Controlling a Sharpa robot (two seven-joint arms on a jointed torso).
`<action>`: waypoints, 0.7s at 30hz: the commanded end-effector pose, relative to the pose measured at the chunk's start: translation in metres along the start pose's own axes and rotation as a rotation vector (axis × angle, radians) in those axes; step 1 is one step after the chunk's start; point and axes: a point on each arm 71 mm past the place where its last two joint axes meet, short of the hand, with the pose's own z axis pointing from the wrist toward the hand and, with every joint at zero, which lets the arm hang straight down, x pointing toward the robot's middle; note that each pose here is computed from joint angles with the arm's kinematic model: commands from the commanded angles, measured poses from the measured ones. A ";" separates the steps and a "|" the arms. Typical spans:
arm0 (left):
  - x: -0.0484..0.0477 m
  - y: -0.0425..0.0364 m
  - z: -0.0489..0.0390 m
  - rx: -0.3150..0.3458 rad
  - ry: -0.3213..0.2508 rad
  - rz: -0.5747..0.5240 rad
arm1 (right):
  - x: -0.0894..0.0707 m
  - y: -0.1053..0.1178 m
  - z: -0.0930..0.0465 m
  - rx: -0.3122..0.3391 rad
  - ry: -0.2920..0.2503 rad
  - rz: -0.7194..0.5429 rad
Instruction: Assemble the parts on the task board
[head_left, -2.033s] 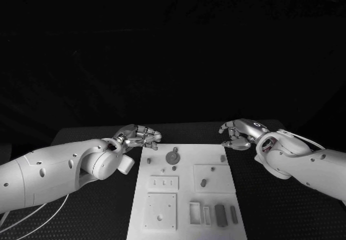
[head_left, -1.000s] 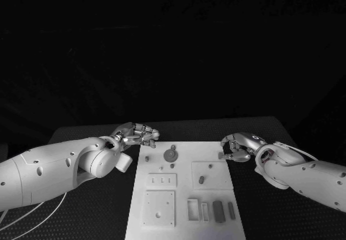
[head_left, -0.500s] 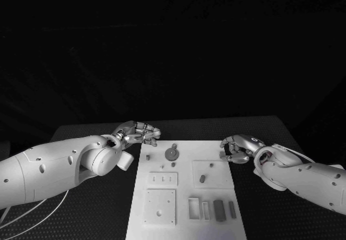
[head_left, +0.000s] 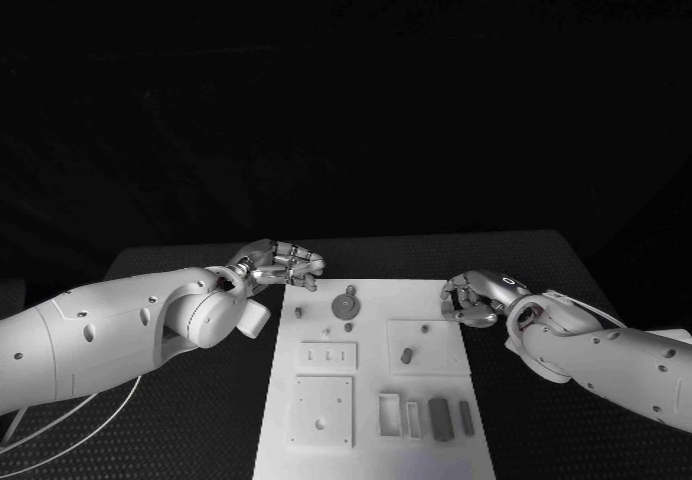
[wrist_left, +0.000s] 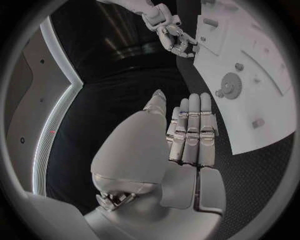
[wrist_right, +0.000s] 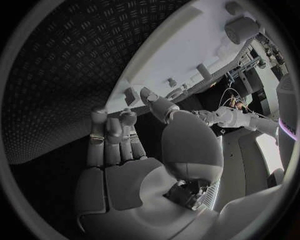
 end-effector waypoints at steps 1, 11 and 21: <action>0.0029 -0.0014 0.0004 0.012 0.023 -0.001 | 0.001 0.001 0.001 -0.009 -0.001 0.007; 0.0028 -0.0013 -0.0003 0.010 0.023 -0.002 | 0.005 -0.001 0.003 0.001 0.000 0.005; 0.0025 -0.0010 -0.0007 0.007 0.026 -0.002 | 0.009 -0.004 0.003 0.011 0.005 0.003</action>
